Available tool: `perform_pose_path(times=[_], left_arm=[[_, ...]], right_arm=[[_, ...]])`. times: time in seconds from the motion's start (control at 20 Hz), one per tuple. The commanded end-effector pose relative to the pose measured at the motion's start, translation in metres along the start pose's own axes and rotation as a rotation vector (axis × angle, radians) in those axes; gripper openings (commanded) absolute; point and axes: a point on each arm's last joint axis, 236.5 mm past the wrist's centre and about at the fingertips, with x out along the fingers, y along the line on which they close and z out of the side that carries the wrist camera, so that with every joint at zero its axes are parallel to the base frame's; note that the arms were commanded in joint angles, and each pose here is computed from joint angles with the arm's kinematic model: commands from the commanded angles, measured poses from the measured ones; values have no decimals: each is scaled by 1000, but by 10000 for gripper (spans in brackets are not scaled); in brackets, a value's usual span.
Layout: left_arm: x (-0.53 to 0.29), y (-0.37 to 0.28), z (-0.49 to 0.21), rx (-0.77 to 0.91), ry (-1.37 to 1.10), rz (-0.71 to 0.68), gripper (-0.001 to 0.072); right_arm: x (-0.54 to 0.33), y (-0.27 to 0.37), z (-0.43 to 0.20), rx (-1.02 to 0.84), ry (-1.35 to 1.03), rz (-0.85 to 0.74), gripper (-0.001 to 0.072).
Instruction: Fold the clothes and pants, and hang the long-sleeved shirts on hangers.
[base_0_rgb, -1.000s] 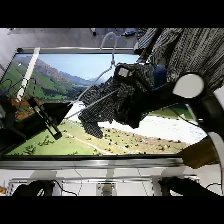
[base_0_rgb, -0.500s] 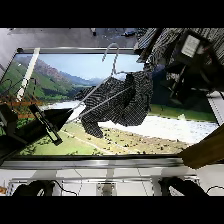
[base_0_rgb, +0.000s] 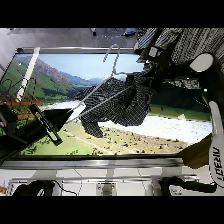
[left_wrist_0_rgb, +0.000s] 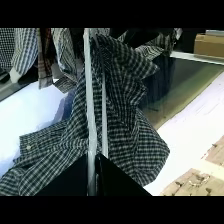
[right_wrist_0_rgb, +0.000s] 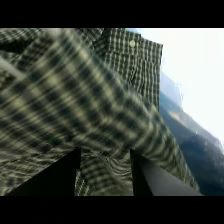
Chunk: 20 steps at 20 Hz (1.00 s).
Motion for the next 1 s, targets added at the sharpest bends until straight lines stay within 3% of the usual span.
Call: perform_pose_path(times=[0.0, 0.4, 0.65, 0.85, 0.95], left_arm=[[0, 0, 0, 0, 1, 0, 54], [0, -13, -3, -1, 10, -53, 54], [0, -12, -2, 0, 10, -52, 54], [0, -12, -2, 0, 9, -50, 54], [0, -8, -2, 0, 7, -35, 54]], right_arm=[[17, -3, 16, -54, -74, -1, 403], [6, 12, 64, -141, -185, 34, 403], [18, 56, 73, -233, -141, 171, 394], [14, 73, 80, -225, -171, 238, 200], [7, 92, 88, -216, -215, 317, 150]])
